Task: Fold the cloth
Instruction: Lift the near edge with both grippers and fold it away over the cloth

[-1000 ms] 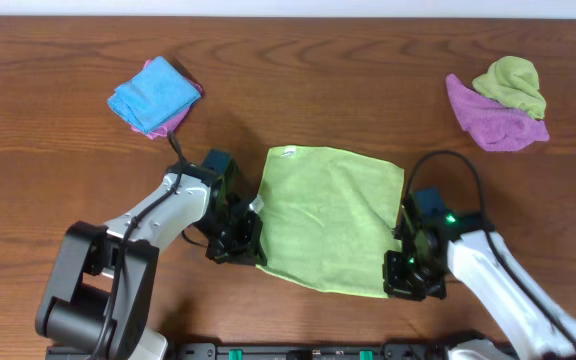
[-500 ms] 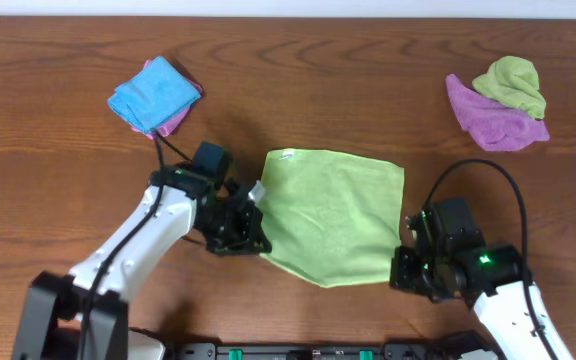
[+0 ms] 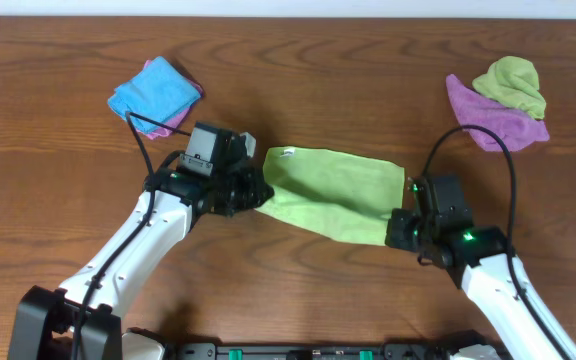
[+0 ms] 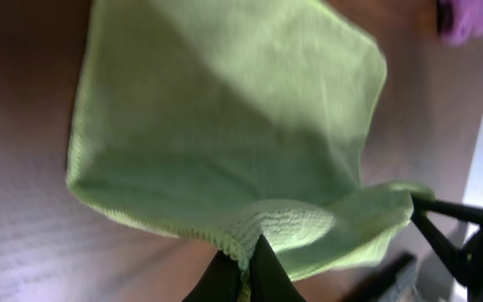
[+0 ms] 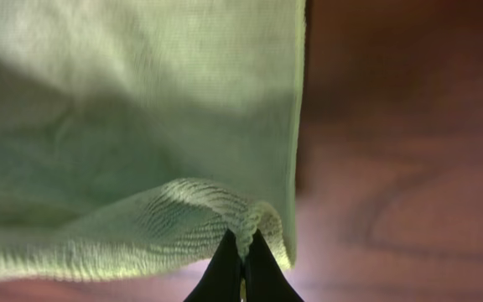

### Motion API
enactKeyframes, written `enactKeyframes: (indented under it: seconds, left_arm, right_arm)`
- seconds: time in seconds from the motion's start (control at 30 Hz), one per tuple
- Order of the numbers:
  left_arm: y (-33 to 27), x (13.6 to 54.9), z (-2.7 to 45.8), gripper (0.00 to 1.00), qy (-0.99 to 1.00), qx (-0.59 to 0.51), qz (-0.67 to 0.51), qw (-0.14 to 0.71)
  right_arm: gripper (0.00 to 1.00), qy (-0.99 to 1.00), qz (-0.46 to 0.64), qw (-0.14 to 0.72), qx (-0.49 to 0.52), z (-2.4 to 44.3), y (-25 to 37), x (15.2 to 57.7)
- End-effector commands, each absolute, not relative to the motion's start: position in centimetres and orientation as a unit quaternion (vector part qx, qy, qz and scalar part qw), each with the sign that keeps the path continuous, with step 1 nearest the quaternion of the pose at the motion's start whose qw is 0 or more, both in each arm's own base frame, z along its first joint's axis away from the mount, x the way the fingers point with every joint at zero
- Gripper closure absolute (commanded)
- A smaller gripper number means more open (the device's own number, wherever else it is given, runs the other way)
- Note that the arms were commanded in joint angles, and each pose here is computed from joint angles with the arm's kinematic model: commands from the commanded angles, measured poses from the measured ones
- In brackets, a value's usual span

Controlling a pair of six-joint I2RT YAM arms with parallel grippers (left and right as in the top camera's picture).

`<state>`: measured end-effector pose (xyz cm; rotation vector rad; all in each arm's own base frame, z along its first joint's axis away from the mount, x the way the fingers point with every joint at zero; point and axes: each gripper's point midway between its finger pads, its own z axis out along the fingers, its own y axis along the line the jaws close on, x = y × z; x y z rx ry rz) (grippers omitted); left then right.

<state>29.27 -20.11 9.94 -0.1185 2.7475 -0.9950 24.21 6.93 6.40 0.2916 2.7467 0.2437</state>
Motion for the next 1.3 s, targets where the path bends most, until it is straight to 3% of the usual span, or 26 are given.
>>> enactKeyframes:
  seconds: [0.0, 0.57, 1.27]
  left_arm:
    - [-19.1, 31.4, 9.6, 0.94, 0.937, -0.084, -0.308, 0.145]
    - [-20.6, 37.3, 7.5, 0.94, 0.911, -0.116, -0.336, 0.208]
    - [-20.0, 38.0, 2.6, 0.94, 0.925, -0.133, -0.301, 0.191]
  right_arm:
    - [0.99, 0.969, 0.053, 0.208, 0.123, 6.5, 5.6, 25.8]
    - [0.99, 0.937, 0.036, 0.320, 0.135, 7.4, 4.1, 32.7]
    - [0.98, 0.943, 0.007, 0.308, 0.124, 3.3, 3.8, 34.8]
